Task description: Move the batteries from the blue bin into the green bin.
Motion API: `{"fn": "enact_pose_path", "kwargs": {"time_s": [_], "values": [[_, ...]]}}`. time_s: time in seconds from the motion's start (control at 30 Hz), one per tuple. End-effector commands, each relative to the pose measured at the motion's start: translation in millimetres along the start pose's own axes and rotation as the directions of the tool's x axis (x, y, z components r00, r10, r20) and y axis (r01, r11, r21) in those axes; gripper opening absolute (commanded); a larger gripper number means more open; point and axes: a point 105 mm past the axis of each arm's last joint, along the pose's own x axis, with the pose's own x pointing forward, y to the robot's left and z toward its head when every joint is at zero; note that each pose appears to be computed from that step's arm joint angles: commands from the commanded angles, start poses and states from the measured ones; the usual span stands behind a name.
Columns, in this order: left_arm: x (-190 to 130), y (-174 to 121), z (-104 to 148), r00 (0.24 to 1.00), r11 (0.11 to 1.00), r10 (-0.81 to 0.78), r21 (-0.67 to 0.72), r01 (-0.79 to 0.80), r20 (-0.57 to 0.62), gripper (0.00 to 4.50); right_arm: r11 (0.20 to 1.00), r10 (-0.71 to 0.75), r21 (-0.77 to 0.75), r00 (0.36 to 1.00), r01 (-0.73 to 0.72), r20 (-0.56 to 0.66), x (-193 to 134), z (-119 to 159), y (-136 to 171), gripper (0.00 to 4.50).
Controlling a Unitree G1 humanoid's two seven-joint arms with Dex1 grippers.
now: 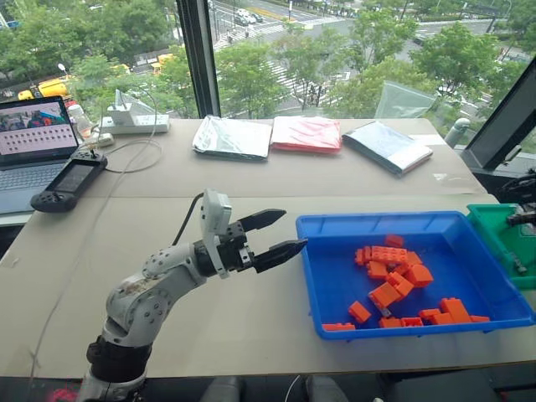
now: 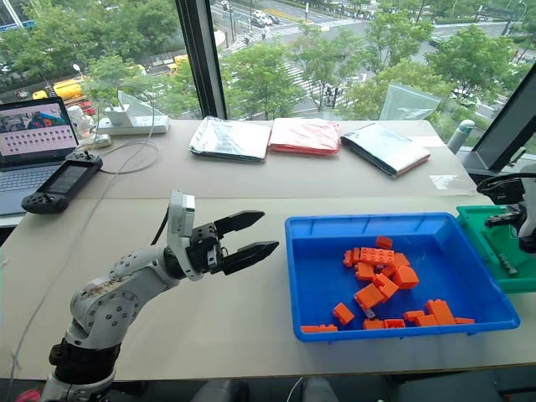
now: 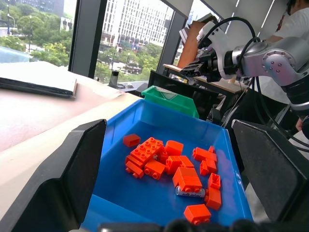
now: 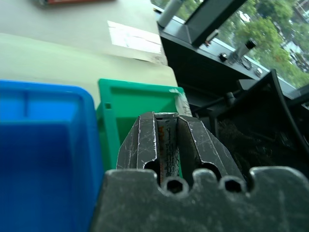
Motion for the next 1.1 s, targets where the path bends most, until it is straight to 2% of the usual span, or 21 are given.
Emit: {"fn": "enact_pose_path", "kwargs": {"time_s": [0.03,0.07,0.2,0.27,0.33,0.37,0.47,0.53,0.7,0.77,0.8,0.93,1.1], "values": [[2,-9,11,0.999,0.999,-0.035,0.036,0.034,0.031,4.50,0.999,-0.050,-0.011,0.995,0.051,0.086,-1,16,-11,1.24],[2,-9,11,0.999,0.999,-0.035,0.036,0.034,0.031,4.50,0.999,-0.046,-0.003,0.994,0.046,0.099,-1,18,-10,1.44],[2,-8,12,0.999,0.999,-0.031,0.038,0.030,0.032,4.50,0.998,-0.057,-0.002,0.983,0.058,0.172,-5,34,-13,2.81],[1,-8,12,0.999,0.999,-0.031,0.037,0.030,0.032,4.50,1.000,-0.008,0.004,0.975,0.007,0.222,-9,45,-5,3.39],[1,-8,11,0.999,0.999,-0.031,0.036,0.030,0.031,4.50,0.999,0.043,-0.002,0.966,-0.044,0.256,-13,53,3,4.17],[1,-8,11,0.999,0.999,-0.030,0.036,0.029,0.031,4.50,0.991,0.135,-0.028,0.949,-0.132,0.284,-19,60,18,4.43],[1,-8,11,0.999,0.999,-0.029,0.036,0.028,0.032,4.50,0.889,0.457,-0.143,0.825,-0.434,0.333,-47,72,73,4.43],[1,-8,10,0.999,0.999,-0.029,0.035,0.028,0.031,4.50,0.738,0.675,-0.278,0.671,-0.615,0.307,-76,66,113,4.43],[1,-8,10,0.999,0.999,-0.031,0.033,0.030,0.031,4.50,0.474,0.879,-0.415,0.442,-0.777,0.176,-114,40,154,4.43],[2,-8,10,0.999,0.999,-0.031,0.033,0.030,0.030,4.50,0.403,0.914,-0.424,0.379,-0.811,0.144,-118,35,163,4.43],[2,-8,11,0.999,0.999,-0.032,0.034,0.031,0.030,4.50,0.388,0.919,-0.418,0.377,-0.822,0.112,-110,30,167,4.43],[0,-8,11,0.999,0.999,-0.031,0.032,0.030,0.030,4.50,0.373,0.892,-0.443,0.447,-0.815,-0.072,-77,6,170,4.43],[0,-9,10,0.999,0.999,-0.025,0.029,0.024,0.031,4.50,0.322,0.895,-0.475,0.427,-0.819,-0.129,-66,3,179,4.43]]}}
